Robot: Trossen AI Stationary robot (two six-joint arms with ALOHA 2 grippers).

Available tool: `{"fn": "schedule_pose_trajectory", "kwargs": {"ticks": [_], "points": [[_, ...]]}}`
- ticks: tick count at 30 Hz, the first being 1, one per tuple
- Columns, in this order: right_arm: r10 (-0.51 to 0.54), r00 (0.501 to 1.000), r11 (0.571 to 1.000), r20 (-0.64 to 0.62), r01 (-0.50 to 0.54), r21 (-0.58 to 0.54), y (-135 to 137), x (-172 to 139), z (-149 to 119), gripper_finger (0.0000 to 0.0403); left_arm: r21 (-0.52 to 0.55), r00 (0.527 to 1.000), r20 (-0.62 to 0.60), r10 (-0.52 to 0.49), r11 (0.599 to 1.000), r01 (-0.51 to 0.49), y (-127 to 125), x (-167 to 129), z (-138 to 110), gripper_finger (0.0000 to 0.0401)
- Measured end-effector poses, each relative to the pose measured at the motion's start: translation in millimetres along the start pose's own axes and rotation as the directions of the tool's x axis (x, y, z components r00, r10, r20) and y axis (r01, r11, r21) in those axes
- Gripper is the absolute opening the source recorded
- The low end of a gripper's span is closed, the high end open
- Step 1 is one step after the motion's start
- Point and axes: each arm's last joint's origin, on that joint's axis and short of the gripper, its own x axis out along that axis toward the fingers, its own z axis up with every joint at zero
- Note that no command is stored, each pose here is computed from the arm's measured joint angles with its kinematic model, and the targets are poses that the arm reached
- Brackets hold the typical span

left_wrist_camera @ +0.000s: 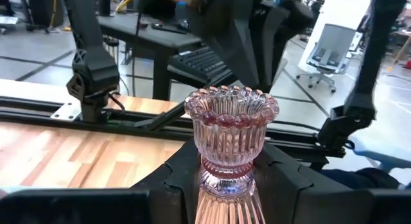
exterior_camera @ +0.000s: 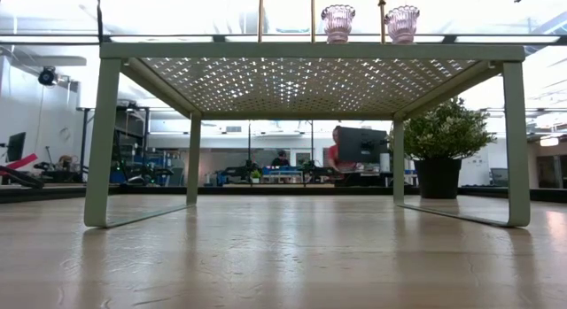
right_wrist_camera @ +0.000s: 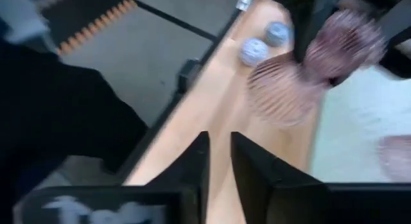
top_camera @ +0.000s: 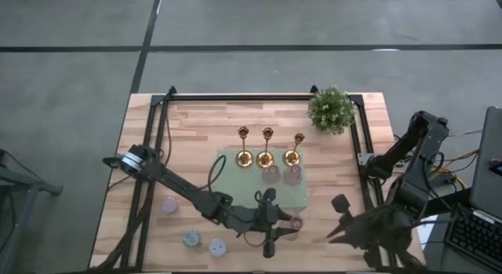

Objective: Pick & Place candle stick holders
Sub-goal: Put the pink glass candle holder on the shelf

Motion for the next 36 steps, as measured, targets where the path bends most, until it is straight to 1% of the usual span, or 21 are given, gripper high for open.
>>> {"fn": "schedule_pose_trajectory", "kwargs": {"ticks": [2,4,7,10,13,16,20,23,25,30,33,36], "points": [[0.039,0.999,0.999,0.036,-0.039,0.019,2.0,-1.3,-8.5,0.0025,0.006,1.0,-0.003,0.02,1.0,-0.02,-2.0,-4.3,3.1,0.0122],[0.069,0.995,0.997,0.069,-0.071,0.031,3.6,-2.7,-17.1,0.0013,0.017,0.998,-0.012,0.057,0.998,-0.057,-3.3,-8.9,5.3,0.0122],[0.103,0.987,0.993,0.124,-0.11,0.053,5.3,-4.4,-29.2,0.0009,0.035,0.993,-0.012,0.121,0.992,-0.12,-6.6,-15.1,7.0,0.0122],[0.137,0.971,0.987,0.194,-0.151,0.055,6.7,-4.3,-40.3,0.0008,0.064,0.987,-0.014,0.163,0.985,-0.161,-10.4,-19.7,6.5,0.0122],[0.163,0.951,0.982,0.261,-0.181,0.046,6.7,-2.9,-50.8,0.0008,0.086,0.985,-0.014,0.174,0.981,-0.173,-15.5,-23.3,5.7,0.0122],[0.172,0.937,0.979,0.303,-0.196,0.052,4.6,1.8,-63.8,0.0008,0.08,0.985,-0.018,0.169,0.983,-0.167,-17.9,-24.8,3.2,0.0122],[0.166,0.935,0.979,0.313,-0.195,0.063,1.6,10.2,-82.4,0.0008,0.068,0.978,-0.034,0.206,0.977,-0.203,-14.9,-26.7,-5.4,0.0122],[0.17,0.929,0.977,0.33,-0.203,0.07,0.8,14.7,-91.6,0.0008,0.055,0.971,-0.036,0.236,0.971,-0.234,-12.5,-32.8,-9.5,0.0122],[0.172,0.926,0.975,0.336,-0.208,0.074,0.1,16.4,-96.4,0.0008,0.037,0.961,-0.028,0.275,0.961,-0.274,-10.3,-41.7,-11.0,0.0122],[0.167,0.935,0.978,0.312,-0.197,0.065,-1.0,22.5,-108.3,0.0008,0.04,0.909,0.029,0.415,0.909,-0.416,-2.0,-67.6,-15.6,0.0122],[0.17,0.931,0.978,0.324,-0.2,0.063,-1.5,25.2,-113.7,0.0008,0.027,0.895,0.054,0.443,0.895,-0.445,6.0,-82.8,-18.4,0.0122],[0.172,0.923,0.976,0.344,-0.207,0.07,-2.5,26.8,-118.2,0.0008,0.01,0.895,0.068,0.441,0.897,-0.443,16.6,-96.5,-24.5,0.0122]]}}
